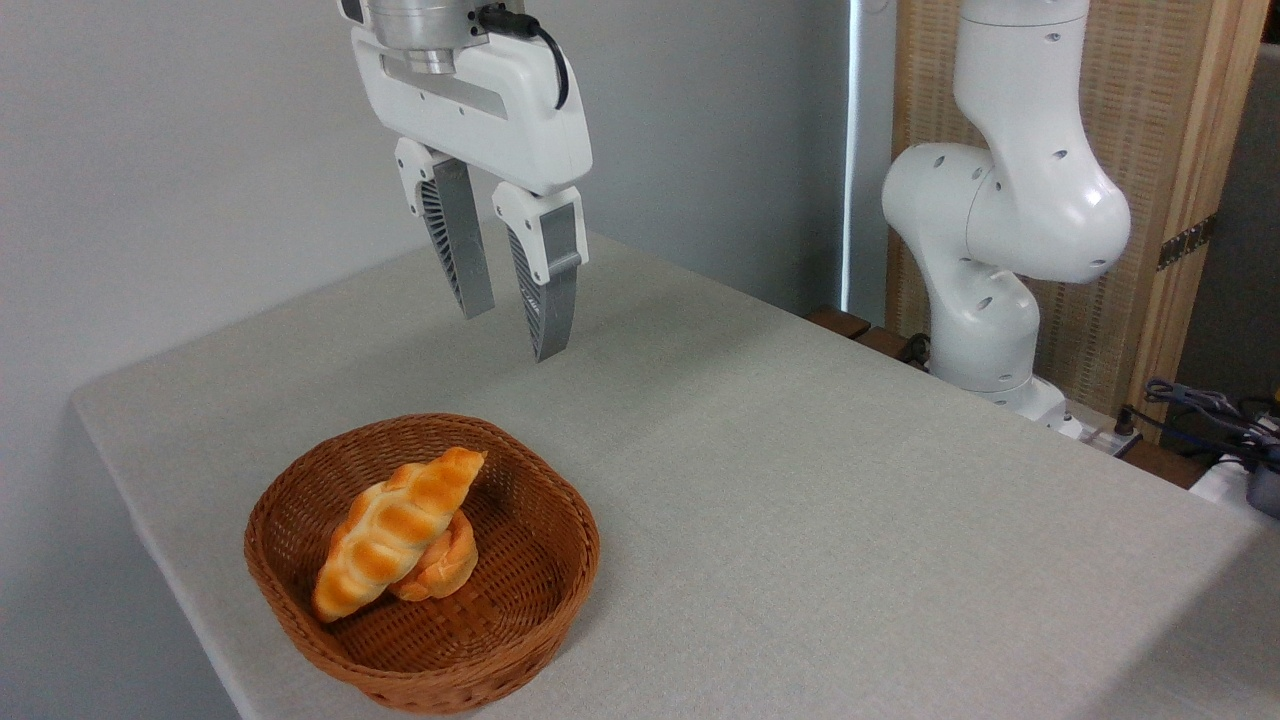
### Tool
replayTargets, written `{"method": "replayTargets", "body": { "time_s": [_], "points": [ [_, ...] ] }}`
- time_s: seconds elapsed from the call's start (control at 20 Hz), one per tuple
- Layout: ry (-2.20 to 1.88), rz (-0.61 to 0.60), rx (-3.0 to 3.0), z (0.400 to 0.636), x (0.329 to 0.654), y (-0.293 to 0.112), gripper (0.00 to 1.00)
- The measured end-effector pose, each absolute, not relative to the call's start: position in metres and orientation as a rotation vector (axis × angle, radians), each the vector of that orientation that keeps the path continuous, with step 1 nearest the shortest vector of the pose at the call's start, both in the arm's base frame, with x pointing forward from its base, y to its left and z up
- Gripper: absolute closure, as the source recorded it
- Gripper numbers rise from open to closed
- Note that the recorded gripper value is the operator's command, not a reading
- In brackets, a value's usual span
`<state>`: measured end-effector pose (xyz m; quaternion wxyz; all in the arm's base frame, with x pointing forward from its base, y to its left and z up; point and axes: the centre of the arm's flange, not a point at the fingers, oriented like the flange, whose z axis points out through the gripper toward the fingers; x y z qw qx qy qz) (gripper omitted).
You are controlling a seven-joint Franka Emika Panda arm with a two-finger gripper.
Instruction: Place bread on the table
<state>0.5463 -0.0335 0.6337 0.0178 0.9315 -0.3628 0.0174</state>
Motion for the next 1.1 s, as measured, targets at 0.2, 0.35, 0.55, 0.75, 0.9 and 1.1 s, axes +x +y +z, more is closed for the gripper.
{"method": "replayTargets", "body": {
  "time_s": [0.2, 0.35, 0.55, 0.75, 0.9, 1.1],
  "points": [
    [-1.131, 0.052, 2.892, 0.6335, 0.5463, -0.0321, 0.00],
    [-1.141, 0.052, 2.888, 0.6335, 0.5463, -0.0310, 0.00],
    [-1.145, 0.052, 2.887, 0.6335, 0.5464, -0.0299, 0.00],
    [-1.145, 0.052, 2.887, 0.6335, 0.5464, -0.0294, 0.00],
    [-1.145, 0.052, 2.887, 0.6335, 0.5464, -0.0293, 0.00],
    [-1.145, 0.052, 2.887, 0.6335, 0.5464, -0.0291, 0.00]
  ]
}}
